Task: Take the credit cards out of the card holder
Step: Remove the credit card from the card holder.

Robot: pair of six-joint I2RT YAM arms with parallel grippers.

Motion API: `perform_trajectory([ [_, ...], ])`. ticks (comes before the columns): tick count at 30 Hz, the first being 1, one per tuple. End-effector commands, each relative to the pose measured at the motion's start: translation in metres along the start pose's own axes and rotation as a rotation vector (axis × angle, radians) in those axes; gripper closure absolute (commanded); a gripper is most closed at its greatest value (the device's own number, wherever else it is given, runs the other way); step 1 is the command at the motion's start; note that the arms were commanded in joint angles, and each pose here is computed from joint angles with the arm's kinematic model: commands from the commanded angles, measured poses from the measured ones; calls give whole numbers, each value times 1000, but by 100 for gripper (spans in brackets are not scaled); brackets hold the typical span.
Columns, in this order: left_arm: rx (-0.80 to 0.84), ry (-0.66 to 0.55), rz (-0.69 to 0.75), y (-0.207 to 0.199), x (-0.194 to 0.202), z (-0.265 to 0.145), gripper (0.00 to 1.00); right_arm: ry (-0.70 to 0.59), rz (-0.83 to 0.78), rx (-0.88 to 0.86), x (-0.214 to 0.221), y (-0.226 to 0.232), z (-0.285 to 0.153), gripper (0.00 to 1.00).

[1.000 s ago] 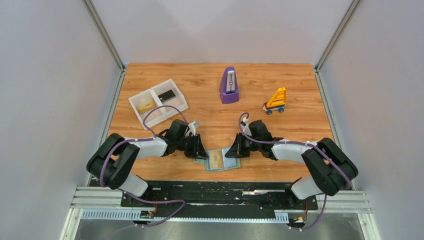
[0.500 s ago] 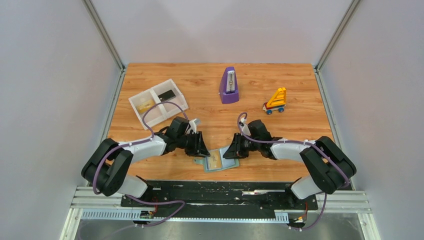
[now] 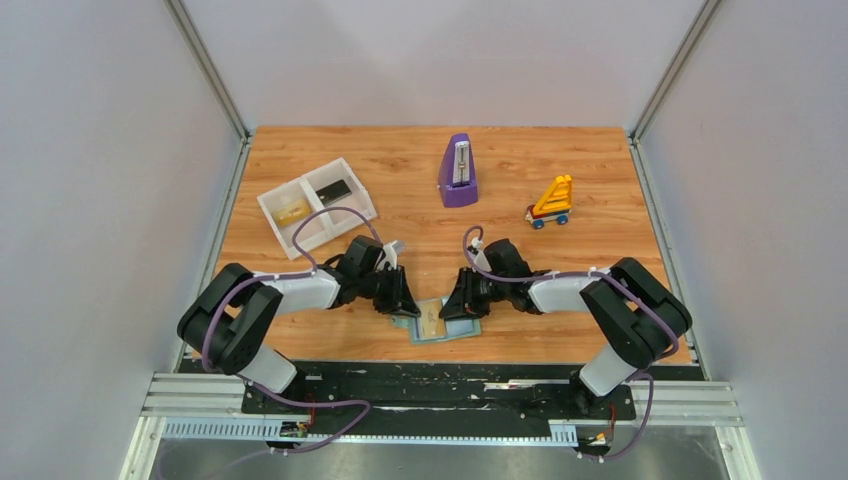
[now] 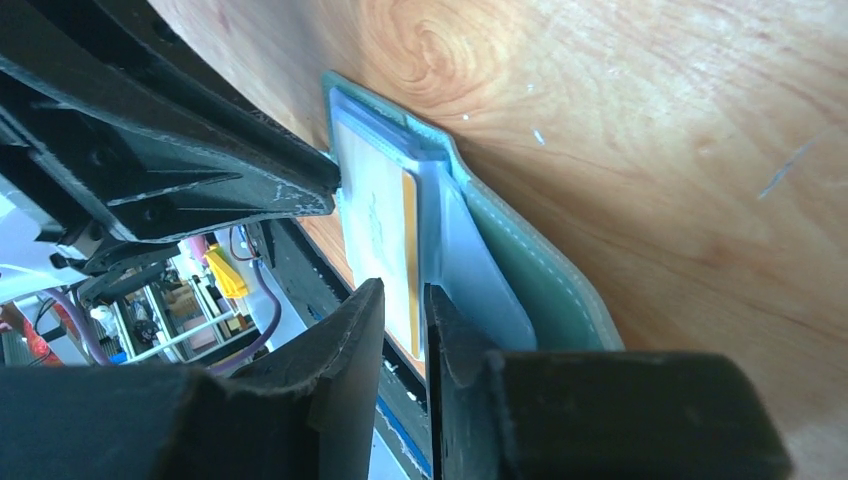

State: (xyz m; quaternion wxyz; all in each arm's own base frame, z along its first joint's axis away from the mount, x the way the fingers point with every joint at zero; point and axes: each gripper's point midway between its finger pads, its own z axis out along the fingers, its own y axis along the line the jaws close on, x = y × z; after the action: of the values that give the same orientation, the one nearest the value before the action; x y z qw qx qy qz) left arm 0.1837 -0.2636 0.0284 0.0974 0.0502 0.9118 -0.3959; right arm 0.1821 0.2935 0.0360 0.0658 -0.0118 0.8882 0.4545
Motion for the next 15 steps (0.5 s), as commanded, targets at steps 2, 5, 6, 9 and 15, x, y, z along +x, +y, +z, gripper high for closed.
perform_trajectory([
  [2, -45, 1, 16, 16, 5, 7, 78, -19, -15, -6, -11, 4, 9, 76],
  [5, -61, 10, 11, 21, 8, 8, 78, -18, -9, 5, -10, 0, 10, 75],
  [6, -65, 15, 8, 23, 10, 9, 78, -17, -9, 4, -9, -1, 10, 75],
  [9, -69, 17, 5, 25, 11, 10, 78, -18, -16, -6, -9, 1, 9, 75],
  [15, -71, 19, 0, 27, 12, 11, 78, -15, -23, -34, -7, 4, 8, 85],
])
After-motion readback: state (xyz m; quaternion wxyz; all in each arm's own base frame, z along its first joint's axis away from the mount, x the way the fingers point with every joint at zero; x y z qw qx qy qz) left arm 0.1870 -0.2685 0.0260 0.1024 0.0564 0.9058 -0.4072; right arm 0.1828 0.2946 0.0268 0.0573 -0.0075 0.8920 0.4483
